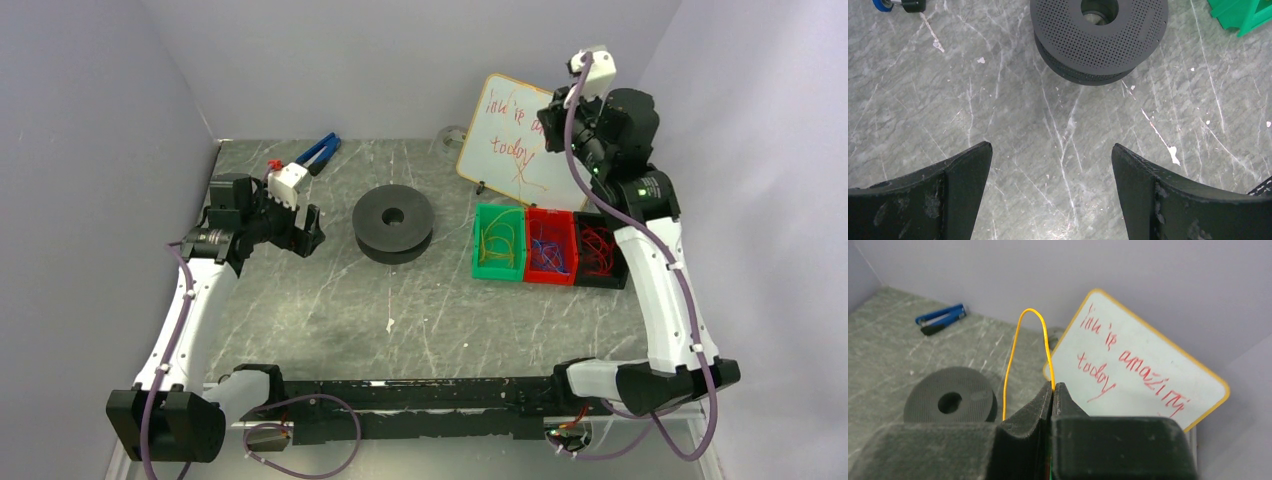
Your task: Wrap the cables
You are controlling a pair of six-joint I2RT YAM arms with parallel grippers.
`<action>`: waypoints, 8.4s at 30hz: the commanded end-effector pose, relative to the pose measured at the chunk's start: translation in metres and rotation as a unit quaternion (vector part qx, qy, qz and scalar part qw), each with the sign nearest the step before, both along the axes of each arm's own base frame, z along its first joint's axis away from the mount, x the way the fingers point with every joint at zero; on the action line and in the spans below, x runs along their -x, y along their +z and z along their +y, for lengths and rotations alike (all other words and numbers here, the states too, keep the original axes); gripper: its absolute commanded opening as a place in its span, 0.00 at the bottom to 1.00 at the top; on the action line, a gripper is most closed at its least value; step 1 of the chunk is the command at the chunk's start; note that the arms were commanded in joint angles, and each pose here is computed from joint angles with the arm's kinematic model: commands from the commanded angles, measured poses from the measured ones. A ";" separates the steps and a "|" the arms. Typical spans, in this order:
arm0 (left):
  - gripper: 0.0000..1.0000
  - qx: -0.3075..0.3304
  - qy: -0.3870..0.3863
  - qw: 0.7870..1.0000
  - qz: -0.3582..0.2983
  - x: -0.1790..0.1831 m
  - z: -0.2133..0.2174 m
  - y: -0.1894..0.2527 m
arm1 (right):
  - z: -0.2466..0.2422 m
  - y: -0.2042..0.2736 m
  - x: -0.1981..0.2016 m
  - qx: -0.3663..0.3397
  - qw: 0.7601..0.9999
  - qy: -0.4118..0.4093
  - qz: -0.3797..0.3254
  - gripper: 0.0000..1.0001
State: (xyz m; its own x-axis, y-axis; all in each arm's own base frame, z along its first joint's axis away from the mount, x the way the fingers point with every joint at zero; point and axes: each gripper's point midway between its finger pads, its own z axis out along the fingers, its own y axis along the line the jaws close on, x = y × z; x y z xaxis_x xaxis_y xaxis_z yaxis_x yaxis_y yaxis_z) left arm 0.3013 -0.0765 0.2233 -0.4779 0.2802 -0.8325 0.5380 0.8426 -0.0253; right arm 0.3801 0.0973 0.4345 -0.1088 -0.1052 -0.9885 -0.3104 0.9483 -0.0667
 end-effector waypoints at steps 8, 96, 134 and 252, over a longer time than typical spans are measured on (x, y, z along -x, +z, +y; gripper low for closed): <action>0.94 0.007 -0.008 0.999 -0.039 -0.006 -0.003 0.024 | -0.004 0.108 0.028 -0.026 0.995 0.004 -0.100 0.00; 0.60 0.167 -0.477 0.811 0.294 0.061 -0.280 -0.073 | 0.119 0.084 0.231 -0.171 0.793 0.584 -0.003 0.00; 0.48 0.101 -0.508 0.791 0.326 0.083 -0.289 -0.104 | 0.118 0.083 0.229 -0.150 0.802 0.578 -0.013 0.00; 0.03 0.124 -0.537 0.791 0.265 0.096 -0.286 -0.063 | 0.105 0.076 0.257 -0.104 0.771 0.629 0.007 0.23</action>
State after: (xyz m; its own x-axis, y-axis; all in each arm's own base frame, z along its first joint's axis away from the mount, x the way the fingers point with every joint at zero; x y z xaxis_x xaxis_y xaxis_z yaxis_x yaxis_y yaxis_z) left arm 0.1924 -0.3659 0.1203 -0.3408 0.6892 -0.6394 0.7939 -0.1532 -0.5884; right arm 0.1295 0.2134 0.5193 -0.1606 0.0559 -0.9854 -0.9766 -0.1541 0.1504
